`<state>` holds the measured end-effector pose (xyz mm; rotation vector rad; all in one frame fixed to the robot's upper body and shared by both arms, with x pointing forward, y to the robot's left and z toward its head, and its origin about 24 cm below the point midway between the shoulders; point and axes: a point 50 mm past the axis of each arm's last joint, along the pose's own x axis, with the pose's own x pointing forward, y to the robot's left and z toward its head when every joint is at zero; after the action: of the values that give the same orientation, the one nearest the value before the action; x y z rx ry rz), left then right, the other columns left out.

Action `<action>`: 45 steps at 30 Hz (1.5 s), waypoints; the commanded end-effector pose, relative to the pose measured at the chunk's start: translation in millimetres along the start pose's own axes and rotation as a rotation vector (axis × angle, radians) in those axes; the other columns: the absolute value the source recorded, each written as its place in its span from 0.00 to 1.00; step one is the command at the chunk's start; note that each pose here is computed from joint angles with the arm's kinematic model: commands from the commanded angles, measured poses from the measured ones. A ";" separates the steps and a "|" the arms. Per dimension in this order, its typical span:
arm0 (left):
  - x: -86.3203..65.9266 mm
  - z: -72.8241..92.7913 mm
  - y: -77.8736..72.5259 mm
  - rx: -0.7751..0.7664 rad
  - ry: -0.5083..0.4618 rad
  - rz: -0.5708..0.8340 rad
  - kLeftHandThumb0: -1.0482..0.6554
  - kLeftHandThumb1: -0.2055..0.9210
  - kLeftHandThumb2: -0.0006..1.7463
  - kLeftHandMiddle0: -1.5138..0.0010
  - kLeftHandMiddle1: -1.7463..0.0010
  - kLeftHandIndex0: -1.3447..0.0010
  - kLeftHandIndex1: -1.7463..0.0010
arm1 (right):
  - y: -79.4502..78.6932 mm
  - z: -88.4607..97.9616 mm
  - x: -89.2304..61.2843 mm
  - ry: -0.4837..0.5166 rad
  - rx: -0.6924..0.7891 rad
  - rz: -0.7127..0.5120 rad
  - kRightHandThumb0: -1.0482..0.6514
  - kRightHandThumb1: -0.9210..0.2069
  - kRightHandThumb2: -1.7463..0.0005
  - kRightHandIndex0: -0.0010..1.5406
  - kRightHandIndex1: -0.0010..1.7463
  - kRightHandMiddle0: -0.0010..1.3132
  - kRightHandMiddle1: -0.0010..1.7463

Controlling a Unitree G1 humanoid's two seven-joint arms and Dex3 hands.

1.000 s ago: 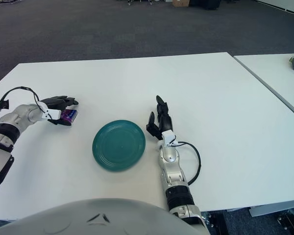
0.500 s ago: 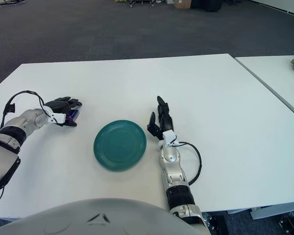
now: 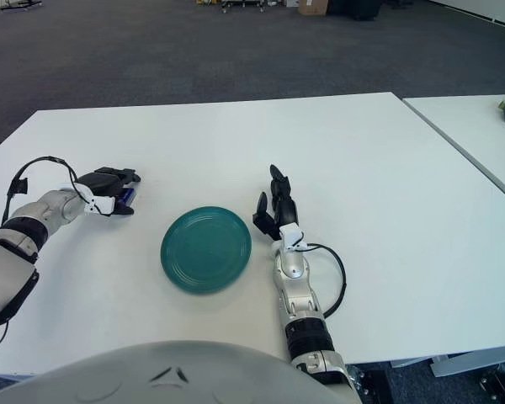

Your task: Put the gum into the plate.

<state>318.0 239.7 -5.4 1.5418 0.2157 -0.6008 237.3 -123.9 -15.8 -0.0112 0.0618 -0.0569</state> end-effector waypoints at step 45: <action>-16.9 -29.1 -12.1 -0.372 0.148 0.069 0.62 0.31 0.85 0.49 0.07 0.60 0.00 | -22.9 -25.6 -3.9 0.141 -0.001 -0.035 0.24 0.00 0.45 0.09 0.00 0.00 0.22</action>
<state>314.2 268.3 0.7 1.2438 0.2995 -0.3189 246.1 -139.1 -16.0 -0.0032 0.0691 -0.0726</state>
